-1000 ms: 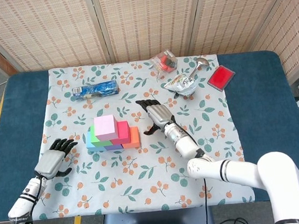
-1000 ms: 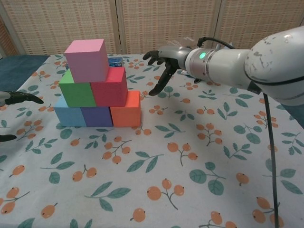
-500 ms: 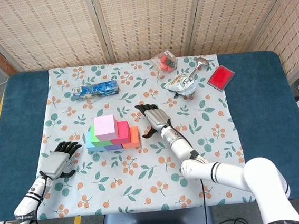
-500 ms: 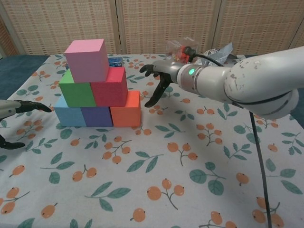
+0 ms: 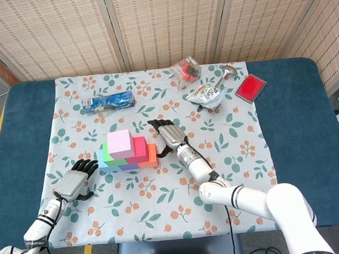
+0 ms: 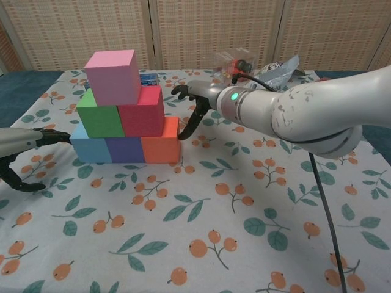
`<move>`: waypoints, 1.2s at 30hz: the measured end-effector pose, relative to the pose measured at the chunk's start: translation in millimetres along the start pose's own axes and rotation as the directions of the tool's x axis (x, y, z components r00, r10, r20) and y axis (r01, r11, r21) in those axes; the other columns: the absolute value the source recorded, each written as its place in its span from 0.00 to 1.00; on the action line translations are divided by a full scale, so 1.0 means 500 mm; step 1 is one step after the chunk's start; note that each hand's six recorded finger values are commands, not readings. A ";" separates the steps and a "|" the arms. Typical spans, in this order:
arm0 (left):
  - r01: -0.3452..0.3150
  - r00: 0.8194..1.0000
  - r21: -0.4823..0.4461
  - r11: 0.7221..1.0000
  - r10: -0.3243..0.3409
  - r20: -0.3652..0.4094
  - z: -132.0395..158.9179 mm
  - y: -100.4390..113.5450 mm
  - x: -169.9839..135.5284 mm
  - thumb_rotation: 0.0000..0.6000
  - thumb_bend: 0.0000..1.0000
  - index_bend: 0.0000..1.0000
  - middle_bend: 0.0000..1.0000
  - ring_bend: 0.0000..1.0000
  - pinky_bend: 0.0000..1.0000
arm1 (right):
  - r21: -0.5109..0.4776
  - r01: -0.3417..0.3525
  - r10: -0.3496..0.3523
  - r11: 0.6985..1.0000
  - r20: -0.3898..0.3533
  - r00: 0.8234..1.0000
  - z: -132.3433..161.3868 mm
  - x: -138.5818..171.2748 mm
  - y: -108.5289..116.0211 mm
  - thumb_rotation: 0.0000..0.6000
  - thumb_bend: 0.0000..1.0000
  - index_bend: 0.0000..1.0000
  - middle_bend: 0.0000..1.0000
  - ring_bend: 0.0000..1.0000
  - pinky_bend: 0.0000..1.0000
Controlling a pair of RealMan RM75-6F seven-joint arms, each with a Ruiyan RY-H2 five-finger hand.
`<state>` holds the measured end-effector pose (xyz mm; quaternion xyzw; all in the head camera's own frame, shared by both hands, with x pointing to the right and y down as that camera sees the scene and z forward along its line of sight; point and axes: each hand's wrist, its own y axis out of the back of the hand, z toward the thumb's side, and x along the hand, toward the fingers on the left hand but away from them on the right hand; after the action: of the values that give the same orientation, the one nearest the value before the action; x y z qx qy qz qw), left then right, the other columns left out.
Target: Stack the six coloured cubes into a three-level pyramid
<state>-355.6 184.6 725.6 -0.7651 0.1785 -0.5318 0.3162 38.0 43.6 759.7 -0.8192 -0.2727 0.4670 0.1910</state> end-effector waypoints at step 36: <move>-0.325 0.926 -0.069 0.943 0.303 -0.226 -0.123 0.166 -0.207 1.00 0.29 0.11 0.06 0.00 0.05 | 0.197 0.254 -0.260 0.947 0.009 0.965 -0.180 0.302 0.250 1.00 0.03 0.00 0.04 0.00 0.00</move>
<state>-445.7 168.5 611.8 -0.6812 0.3592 -0.5425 0.3355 212.7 35.4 633.0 -0.7459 -0.3335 0.4766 0.3245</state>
